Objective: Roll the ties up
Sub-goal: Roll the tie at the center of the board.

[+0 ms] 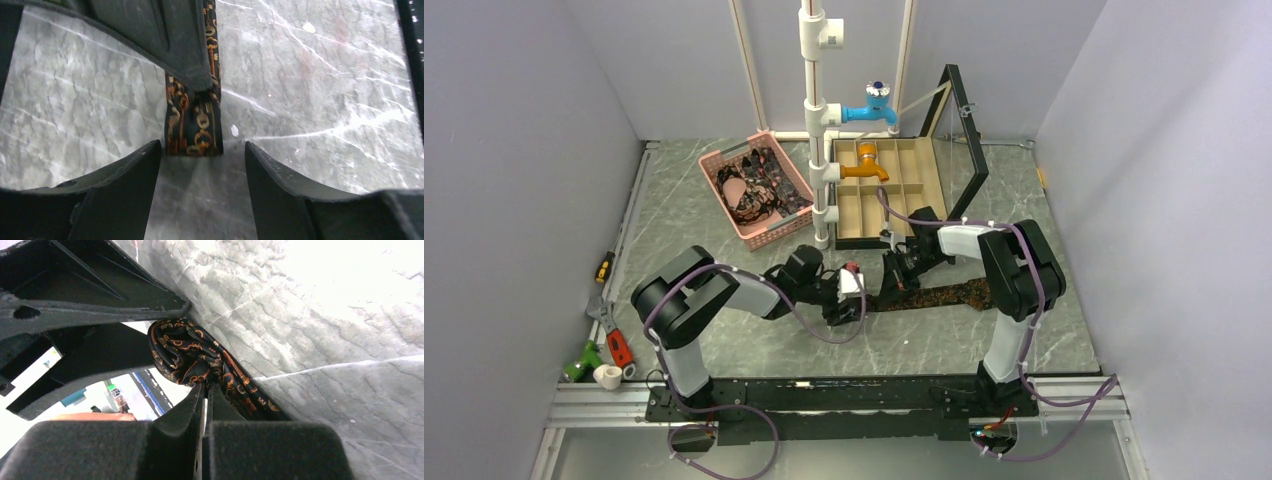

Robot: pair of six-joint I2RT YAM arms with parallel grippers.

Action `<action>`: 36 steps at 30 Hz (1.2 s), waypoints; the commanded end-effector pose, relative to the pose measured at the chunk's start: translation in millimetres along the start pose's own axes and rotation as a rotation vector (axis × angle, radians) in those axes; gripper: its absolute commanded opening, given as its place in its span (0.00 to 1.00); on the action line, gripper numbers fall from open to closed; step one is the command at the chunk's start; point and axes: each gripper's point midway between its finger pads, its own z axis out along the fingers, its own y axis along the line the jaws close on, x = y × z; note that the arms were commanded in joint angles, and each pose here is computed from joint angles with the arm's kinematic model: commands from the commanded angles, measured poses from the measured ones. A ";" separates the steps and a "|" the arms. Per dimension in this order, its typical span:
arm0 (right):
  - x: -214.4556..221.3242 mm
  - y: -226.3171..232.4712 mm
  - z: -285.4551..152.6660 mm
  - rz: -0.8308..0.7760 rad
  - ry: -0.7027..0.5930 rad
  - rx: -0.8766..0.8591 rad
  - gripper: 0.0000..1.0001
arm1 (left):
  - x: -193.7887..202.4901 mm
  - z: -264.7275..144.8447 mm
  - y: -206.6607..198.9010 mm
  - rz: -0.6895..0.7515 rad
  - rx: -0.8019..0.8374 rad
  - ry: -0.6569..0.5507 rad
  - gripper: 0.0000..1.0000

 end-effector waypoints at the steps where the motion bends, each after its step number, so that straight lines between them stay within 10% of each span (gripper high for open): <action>1: 20.5 -69.4 0.5 0.130 0.075 0.314 0.00 | 29.2 -12.4 -24.2 -0.122 0.015 0.011 0.70; 10: 28.5 -76.5 8.3 0.167 0.128 0.326 0.00 | 17.0 26.9 -7.5 -0.158 -0.043 -0.150 0.75; 20: 16.5 -49.6 2.8 0.132 0.077 0.227 0.11 | 41.0 34.0 -16.9 -0.155 -0.036 -0.018 0.21; 26: -4.9 -6.8 -24.7 0.070 -0.025 0.156 0.41 | 57.1 13.4 -23.9 -0.166 -0.041 0.131 0.25; 36: -12.2 16.7 -5.8 0.072 -0.035 -0.006 0.32 | 56.0 13.3 -28.0 -0.189 -0.015 0.142 0.31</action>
